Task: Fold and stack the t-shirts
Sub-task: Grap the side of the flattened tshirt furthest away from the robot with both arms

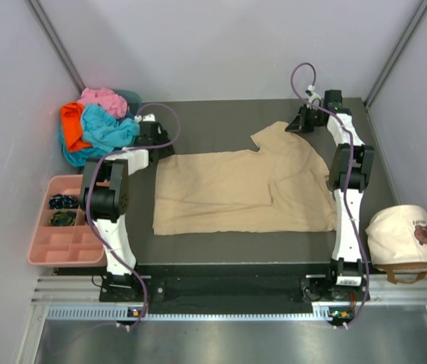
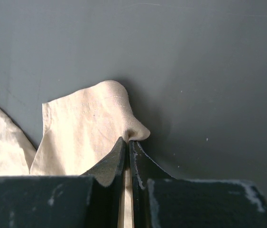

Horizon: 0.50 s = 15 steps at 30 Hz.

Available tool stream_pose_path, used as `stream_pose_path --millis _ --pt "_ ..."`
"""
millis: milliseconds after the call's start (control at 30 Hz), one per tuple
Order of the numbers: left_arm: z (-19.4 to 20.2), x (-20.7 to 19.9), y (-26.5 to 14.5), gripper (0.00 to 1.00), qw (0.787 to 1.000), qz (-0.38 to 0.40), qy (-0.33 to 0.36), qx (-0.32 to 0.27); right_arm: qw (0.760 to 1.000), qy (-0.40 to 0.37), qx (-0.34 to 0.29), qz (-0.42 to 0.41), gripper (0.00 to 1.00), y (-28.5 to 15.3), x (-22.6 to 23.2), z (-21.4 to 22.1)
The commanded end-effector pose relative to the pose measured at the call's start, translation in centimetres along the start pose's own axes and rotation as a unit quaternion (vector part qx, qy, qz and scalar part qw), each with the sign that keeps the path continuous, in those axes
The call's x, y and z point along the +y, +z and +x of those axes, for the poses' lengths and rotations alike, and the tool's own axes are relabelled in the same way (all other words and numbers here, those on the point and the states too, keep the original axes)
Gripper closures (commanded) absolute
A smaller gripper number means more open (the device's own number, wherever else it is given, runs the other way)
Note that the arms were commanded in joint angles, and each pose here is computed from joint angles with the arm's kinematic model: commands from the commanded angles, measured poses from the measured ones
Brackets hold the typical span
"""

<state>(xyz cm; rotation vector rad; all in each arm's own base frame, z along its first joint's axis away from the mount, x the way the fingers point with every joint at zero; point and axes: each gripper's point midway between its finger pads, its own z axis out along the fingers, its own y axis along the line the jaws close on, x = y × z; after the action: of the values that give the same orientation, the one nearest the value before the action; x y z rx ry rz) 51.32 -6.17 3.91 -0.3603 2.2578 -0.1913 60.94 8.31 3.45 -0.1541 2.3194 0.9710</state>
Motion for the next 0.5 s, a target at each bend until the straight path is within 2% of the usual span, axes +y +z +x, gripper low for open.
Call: stream_pose_path --millis 0,467 --pt "-0.4 -0.8 -0.3 0.38 1.000 0.016 -0.007 0.006 1.000 -0.020 -0.008 0.007 1.00 -0.6 0.9 -1.0" --pt "1.2 1.3 -2.1 0.34 0.999 -0.034 0.006 0.036 1.000 -0.020 -0.008 0.007 1.00 -0.5 0.9 -1.0"
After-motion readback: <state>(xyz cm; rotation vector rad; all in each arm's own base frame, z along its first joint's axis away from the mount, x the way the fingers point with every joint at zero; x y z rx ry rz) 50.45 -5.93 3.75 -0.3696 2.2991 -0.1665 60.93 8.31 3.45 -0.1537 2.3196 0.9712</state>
